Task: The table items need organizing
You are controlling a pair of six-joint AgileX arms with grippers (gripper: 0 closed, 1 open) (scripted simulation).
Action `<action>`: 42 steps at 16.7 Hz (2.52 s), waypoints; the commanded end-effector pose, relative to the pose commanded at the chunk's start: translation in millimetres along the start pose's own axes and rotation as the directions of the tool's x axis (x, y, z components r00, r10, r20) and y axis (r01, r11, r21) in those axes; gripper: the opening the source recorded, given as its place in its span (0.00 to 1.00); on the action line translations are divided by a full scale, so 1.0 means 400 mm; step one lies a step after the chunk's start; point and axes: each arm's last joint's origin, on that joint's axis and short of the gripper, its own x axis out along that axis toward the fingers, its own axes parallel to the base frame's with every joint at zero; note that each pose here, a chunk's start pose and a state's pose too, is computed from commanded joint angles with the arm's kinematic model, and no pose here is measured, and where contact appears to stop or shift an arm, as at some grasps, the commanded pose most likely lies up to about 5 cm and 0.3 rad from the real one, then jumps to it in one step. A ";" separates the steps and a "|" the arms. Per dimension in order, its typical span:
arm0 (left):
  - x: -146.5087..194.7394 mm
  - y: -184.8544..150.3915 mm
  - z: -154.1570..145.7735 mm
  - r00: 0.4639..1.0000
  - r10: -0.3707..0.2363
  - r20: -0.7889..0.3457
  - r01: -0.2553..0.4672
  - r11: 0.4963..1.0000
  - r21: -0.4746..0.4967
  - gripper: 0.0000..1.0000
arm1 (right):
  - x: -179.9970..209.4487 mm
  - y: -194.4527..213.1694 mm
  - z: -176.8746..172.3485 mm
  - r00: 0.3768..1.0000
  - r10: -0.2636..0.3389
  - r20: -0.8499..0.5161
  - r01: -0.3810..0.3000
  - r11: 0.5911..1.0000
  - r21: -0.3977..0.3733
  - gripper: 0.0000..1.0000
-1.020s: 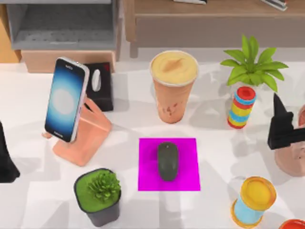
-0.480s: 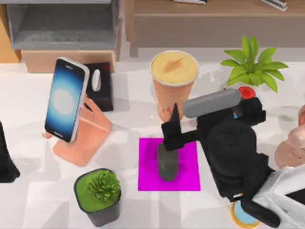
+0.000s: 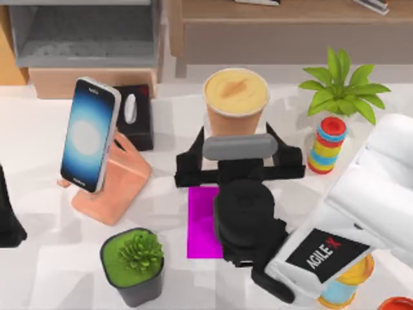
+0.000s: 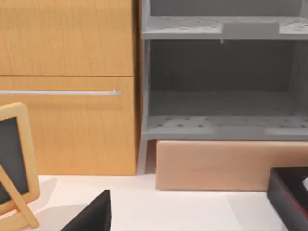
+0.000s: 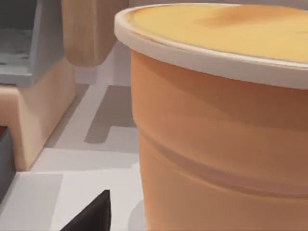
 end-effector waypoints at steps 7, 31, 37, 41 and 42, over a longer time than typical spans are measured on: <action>0.000 0.000 0.000 1.000 0.000 0.000 0.000 1.000 0.000 1.00 | 0.019 0.012 -0.006 0.999 -0.033 0.028 0.032 0.999 0.041 1.00; 0.000 0.000 0.000 1.000 0.000 0.000 0.000 1.000 0.000 1.00 | 0.094 0.009 -0.004 0.999 -0.033 0.028 0.032 0.999 0.041 0.10; 0.000 0.000 0.000 1.000 0.000 0.000 0.000 1.000 0.000 1.00 | 0.094 0.009 -0.004 0.999 -0.033 0.028 0.032 0.999 0.041 0.00; 0.000 0.000 0.000 1.000 0.000 0.000 0.000 1.000 0.000 1.00 | 0.092 0.011 -0.003 0.999 -0.030 0.029 0.029 0.999 0.043 0.00; 0.000 0.000 0.000 1.000 0.000 0.000 0.000 1.000 0.000 1.00 | 0.092 0.011 -0.001 0.999 -0.030 0.029 0.029 0.999 0.043 0.00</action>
